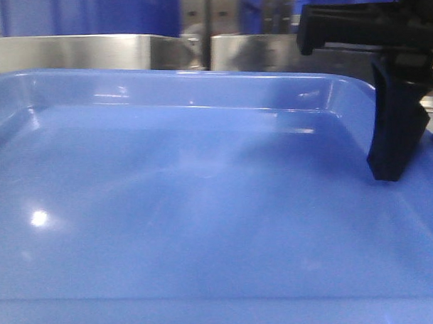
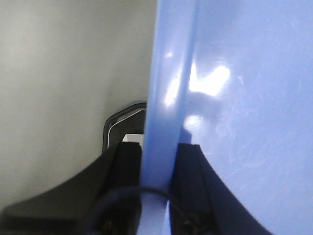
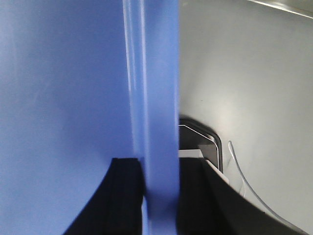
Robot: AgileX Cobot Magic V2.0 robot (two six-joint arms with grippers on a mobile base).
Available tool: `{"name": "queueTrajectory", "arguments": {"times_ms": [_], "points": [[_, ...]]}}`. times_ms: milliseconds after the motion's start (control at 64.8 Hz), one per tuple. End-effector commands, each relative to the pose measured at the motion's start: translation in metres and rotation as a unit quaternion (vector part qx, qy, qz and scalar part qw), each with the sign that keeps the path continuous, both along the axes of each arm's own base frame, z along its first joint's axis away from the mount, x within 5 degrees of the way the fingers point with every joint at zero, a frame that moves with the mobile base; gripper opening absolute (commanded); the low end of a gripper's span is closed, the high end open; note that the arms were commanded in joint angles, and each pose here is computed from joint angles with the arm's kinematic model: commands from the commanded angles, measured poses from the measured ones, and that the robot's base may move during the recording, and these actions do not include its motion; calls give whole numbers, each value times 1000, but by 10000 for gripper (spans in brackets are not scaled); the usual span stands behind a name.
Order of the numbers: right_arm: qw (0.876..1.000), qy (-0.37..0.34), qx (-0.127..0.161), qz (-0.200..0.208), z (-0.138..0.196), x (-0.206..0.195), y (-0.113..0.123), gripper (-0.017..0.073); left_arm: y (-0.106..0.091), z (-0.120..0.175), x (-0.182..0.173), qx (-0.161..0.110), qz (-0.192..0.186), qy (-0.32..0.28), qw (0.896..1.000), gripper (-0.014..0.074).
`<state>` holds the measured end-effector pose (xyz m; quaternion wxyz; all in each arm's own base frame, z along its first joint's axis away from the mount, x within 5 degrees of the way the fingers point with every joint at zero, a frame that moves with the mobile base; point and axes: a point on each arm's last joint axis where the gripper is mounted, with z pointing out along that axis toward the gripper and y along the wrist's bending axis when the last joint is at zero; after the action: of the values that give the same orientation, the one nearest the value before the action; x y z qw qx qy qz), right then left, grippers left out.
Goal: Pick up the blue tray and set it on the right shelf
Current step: 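Carry the tray up to the steel shelf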
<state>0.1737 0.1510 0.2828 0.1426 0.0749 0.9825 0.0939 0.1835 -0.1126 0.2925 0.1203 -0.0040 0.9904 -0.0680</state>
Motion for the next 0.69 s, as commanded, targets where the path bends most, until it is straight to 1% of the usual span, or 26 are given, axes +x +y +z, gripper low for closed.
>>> {"name": "queueTrajectory", "arguments": {"times_ms": [0,680], "points": [[1000,-18,-14,1,12,-1,-7,213,7,12,3,15,8,-35,999,16],[1000,-18,-14,1,12,-1,-7,213,7,12,3,15,8,-35,999,16]]}}
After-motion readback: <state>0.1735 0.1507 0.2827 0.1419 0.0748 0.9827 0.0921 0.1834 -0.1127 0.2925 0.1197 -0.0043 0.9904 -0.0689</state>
